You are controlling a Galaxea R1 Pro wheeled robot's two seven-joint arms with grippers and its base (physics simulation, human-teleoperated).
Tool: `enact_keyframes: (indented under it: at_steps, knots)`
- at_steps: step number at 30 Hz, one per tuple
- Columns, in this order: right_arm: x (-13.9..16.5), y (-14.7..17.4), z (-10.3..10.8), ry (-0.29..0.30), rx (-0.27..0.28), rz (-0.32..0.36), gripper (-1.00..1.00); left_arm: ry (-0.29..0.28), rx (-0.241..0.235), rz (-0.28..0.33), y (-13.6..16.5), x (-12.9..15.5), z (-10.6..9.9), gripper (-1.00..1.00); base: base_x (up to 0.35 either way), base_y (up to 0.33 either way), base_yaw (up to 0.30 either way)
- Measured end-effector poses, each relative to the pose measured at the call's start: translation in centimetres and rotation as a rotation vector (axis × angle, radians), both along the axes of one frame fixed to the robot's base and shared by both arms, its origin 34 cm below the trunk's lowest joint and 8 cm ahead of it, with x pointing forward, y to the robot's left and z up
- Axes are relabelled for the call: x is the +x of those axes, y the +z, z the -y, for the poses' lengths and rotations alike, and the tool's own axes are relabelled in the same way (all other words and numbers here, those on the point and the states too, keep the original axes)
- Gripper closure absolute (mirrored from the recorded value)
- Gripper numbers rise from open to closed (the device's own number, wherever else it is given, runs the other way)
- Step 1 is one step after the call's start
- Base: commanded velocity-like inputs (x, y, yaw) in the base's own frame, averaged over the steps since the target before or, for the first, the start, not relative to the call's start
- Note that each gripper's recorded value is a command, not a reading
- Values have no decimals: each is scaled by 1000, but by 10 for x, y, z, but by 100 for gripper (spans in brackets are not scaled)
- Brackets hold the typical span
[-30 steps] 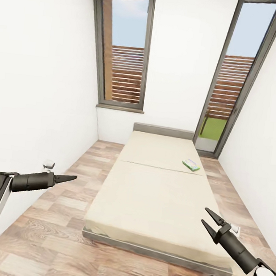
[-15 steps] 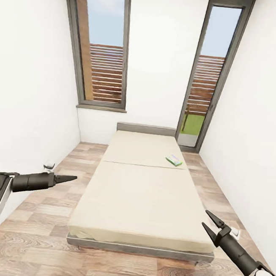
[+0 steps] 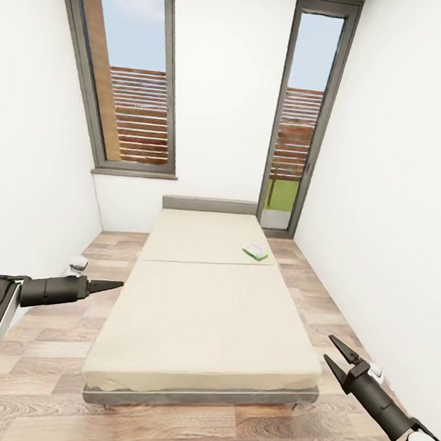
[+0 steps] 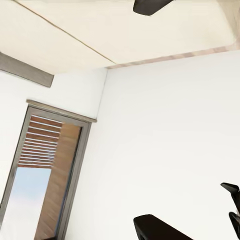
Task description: Put all the toys in the child's room - the three board games (two on the bed and one on the table), the two jigsaw puzzles on the table, and the tennis ball on the table - inside the toy box on the table in the child's room.
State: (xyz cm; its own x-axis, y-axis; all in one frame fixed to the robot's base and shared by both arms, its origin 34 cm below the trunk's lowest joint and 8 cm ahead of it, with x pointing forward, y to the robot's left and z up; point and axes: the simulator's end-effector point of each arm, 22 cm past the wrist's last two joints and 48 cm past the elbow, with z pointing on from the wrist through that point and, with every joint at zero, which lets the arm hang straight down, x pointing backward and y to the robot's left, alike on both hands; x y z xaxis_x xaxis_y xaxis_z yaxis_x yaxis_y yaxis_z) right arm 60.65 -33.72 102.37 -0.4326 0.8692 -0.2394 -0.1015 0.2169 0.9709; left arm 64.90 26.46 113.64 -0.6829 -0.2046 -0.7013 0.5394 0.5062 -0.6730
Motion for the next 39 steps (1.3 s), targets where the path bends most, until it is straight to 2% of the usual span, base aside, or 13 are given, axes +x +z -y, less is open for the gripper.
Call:
enact_keyframes:
  at_steps: [4, 10, 16, 22, 31, 39]
  knots:
    - [0, 0, 0, -1, -1, 0, -100, 3, 3, 0, -1, 0, 0, -100, 0, -165, -30]
    - [0, -1, 0, -1, -6, -5, -100, 47, 41, -12, -9, 7, -8, -100, 49, -259, -6]
    - [-2, -13, -4, 16, -60, -32, -100, 63, 48, -17, -12, 9, -11, -100, 29, -71, -1]
    - [-3, -17, -7, 23, -77, -41, -100, 64, 48, -21, -14, 8, -11, -100, 21, -29, 0]
    - [2, -19, 3, -27, -129, -27, -100, 65, 50, -24, -15, 8, -11, -100, 117, -205, 0]
    - [4, -51, 18, -76, -216, -172, -100, 74, 58, -27, -17, 9, -13, -100, 141, -259, 0]
